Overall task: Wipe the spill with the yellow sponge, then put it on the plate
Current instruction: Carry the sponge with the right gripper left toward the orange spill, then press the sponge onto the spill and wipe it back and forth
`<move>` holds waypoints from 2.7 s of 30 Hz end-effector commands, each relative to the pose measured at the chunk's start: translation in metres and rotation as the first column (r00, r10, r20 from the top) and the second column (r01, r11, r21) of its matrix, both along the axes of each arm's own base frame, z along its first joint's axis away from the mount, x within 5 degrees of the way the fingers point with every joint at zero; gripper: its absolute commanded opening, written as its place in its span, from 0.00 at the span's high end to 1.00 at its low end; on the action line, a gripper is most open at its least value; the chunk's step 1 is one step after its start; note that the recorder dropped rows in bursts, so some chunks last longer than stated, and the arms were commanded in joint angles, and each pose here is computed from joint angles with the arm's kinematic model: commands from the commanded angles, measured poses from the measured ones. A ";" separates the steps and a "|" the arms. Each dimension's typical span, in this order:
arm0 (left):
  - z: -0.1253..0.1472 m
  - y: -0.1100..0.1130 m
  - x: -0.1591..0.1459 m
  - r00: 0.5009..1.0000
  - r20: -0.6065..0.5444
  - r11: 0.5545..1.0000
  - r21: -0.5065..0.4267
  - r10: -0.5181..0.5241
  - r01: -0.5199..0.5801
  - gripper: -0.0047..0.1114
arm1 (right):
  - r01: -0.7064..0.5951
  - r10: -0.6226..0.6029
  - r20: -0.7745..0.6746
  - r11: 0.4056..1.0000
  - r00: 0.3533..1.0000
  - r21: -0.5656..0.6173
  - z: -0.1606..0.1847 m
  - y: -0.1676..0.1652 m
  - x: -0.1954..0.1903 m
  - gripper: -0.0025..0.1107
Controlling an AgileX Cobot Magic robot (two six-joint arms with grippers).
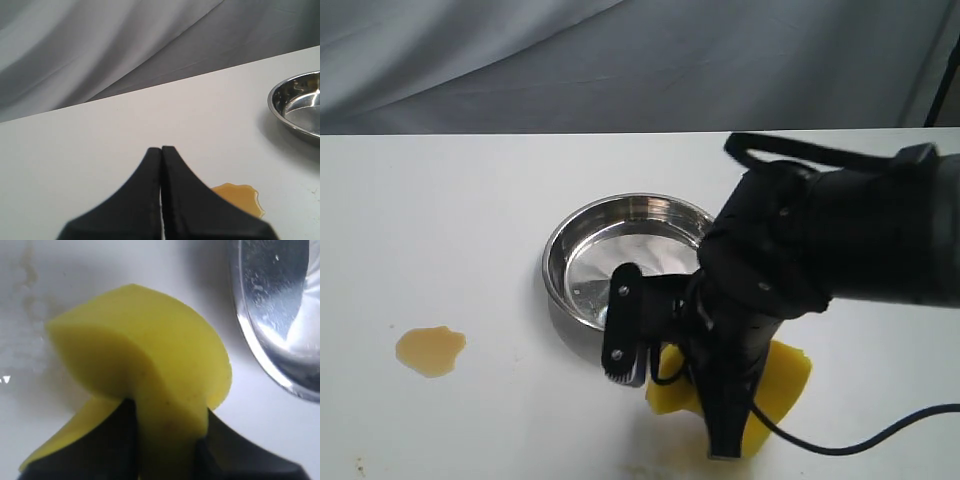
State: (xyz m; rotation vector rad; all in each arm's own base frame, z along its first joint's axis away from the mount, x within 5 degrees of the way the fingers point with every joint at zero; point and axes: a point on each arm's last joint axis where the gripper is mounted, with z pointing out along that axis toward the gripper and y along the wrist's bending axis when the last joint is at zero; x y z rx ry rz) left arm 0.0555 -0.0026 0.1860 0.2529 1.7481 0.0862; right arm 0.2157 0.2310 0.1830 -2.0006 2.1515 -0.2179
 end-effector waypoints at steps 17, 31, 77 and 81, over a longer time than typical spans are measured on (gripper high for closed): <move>0.004 0.000 0.000 1.000 0.022 1.000 -0.010 -0.007 0.007 0.96 | -0.080 -0.013 0.179 0.860 0.984 0.503 -0.003 0.110 0.006 0.98; 0.004 0.000 0.000 1.000 0.022 1.000 -0.010 -0.007 0.007 0.96 | 0.110 -0.196 0.047 0.716 0.979 0.690 -0.005 0.172 0.041 0.98; 0.004 0.000 0.000 1.000 0.022 1.000 -0.010 -0.007 0.007 0.96 | -0.030 -0.131 0.166 0.688 0.977 0.725 -0.087 0.210 0.069 0.98; 0.004 0.000 0.000 1.000 0.022 1.000 -0.010 -0.007 0.007 0.96 | -0.024 -0.094 0.144 0.754 0.985 0.657 -0.094 0.205 0.066 0.98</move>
